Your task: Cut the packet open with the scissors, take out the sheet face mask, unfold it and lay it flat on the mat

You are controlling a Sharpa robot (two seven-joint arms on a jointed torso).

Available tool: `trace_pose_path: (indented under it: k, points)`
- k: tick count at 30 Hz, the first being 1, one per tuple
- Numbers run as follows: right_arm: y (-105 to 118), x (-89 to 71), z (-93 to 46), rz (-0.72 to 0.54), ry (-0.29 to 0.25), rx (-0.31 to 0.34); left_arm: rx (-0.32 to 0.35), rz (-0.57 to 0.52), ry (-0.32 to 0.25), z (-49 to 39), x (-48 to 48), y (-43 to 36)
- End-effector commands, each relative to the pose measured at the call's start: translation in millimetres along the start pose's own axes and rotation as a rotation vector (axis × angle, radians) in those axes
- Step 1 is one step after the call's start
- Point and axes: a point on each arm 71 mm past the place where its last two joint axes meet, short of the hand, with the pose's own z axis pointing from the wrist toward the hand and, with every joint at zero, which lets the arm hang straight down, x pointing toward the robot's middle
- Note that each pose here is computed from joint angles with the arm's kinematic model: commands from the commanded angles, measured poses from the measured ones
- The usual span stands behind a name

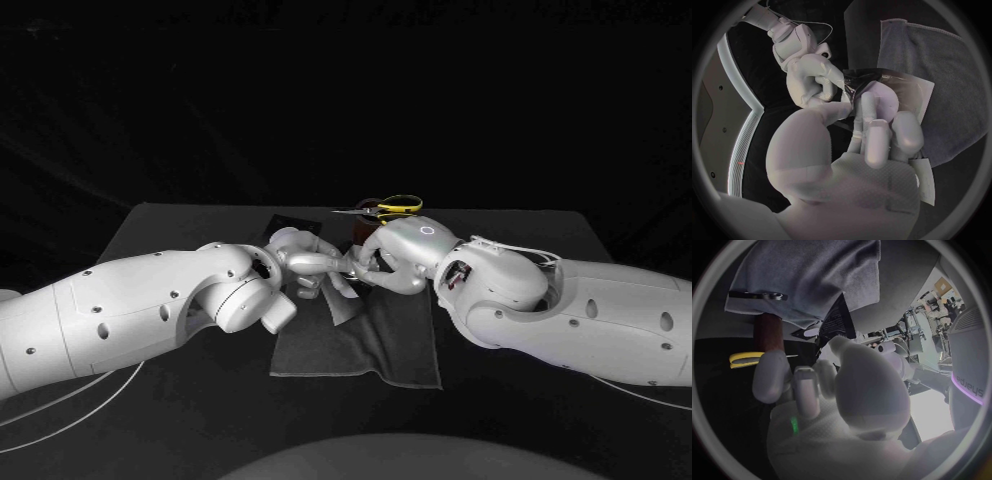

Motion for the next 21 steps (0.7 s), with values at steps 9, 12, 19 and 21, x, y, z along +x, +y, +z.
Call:
trace_pose_path:
  k: [9,12,19,21]
  points:
    - [-3.0,2.6,3.7,-0.068,0.019,0.052,0.039,0.009,0.049,-0.9,5.8,-4.9]
    - [-1.2,3.6,5.4,-0.066,0.024,0.046,0.050,-0.003,0.058,-1.0,7.2,-6.1]
    - [1.8,7.2,9.9,-0.062,0.039,0.038,0.101,-0.040,0.073,-1.7,10.5,-10.9]
    - [1.9,7.8,10.7,-0.062,0.041,0.038,0.112,-0.047,0.074,-1.9,11.1,-12.0]
